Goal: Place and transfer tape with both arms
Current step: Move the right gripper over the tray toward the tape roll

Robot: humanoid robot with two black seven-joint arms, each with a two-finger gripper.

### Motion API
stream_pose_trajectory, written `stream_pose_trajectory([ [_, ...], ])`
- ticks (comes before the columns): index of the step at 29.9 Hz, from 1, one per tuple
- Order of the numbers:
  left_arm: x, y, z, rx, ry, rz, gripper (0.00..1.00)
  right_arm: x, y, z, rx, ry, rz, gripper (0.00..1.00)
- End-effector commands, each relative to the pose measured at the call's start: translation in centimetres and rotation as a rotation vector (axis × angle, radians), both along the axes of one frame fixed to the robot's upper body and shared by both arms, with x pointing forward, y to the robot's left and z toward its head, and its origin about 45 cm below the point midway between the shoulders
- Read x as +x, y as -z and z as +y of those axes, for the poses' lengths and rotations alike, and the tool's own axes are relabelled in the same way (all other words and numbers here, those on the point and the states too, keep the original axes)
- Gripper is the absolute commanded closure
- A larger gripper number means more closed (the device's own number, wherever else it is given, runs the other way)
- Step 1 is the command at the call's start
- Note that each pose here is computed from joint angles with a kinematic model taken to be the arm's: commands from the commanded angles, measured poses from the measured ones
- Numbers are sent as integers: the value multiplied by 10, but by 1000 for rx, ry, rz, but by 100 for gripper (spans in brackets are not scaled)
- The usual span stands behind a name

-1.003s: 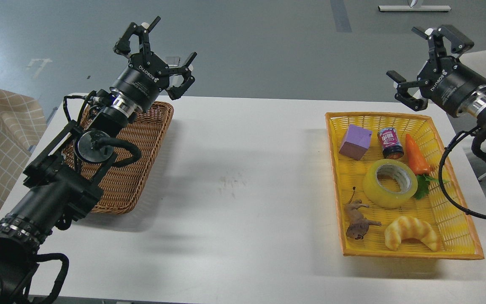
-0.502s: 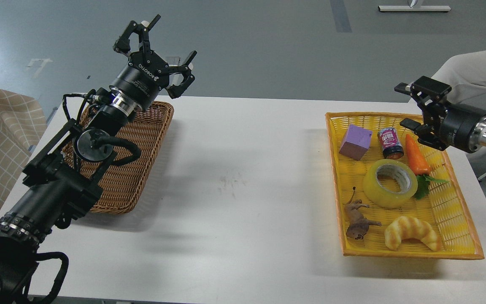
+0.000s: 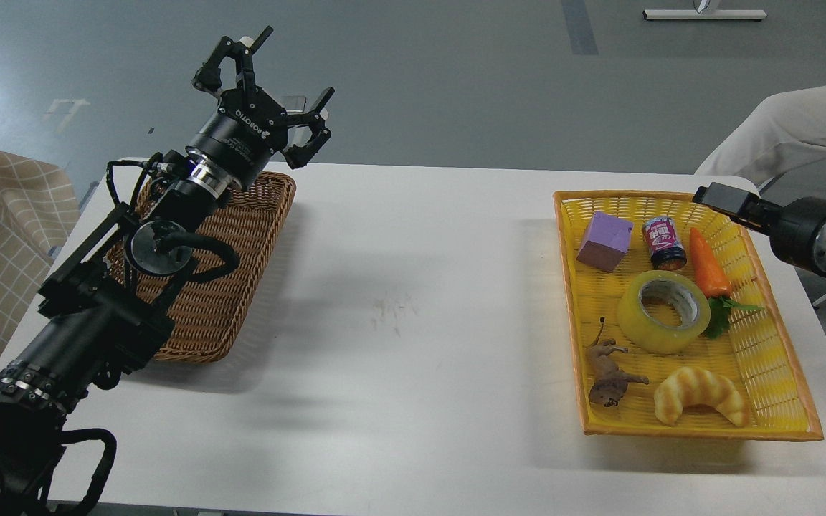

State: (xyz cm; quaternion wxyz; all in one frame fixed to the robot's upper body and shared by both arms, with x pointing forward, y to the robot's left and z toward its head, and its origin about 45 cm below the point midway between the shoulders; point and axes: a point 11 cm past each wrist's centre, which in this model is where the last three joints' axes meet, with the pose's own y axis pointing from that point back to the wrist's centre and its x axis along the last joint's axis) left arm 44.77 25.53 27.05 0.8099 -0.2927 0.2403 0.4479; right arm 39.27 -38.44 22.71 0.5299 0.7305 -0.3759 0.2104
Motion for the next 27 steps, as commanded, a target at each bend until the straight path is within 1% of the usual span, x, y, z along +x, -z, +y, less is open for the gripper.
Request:
stream_pose_trajectory([
  [1, 0, 0, 1, 1, -1, 1, 2, -8, 12, -5, -44, -3, 23, 0],
  [7, 0, 0, 0, 0, 0, 0, 2, -32, 31, 5, -163, -88, 44, 0],
  [14, 0, 0, 0, 1, 1, 1, 2, -36, 33, 12, -155, -110, 45, 0],
  [21, 0, 0, 0, 0, 0, 0, 2, -48, 50, 9, -159, -102, 86, 0],
  [27, 0, 0, 0, 0, 0, 0, 2, -50, 53, 7, -162, -98, 94, 2],
])
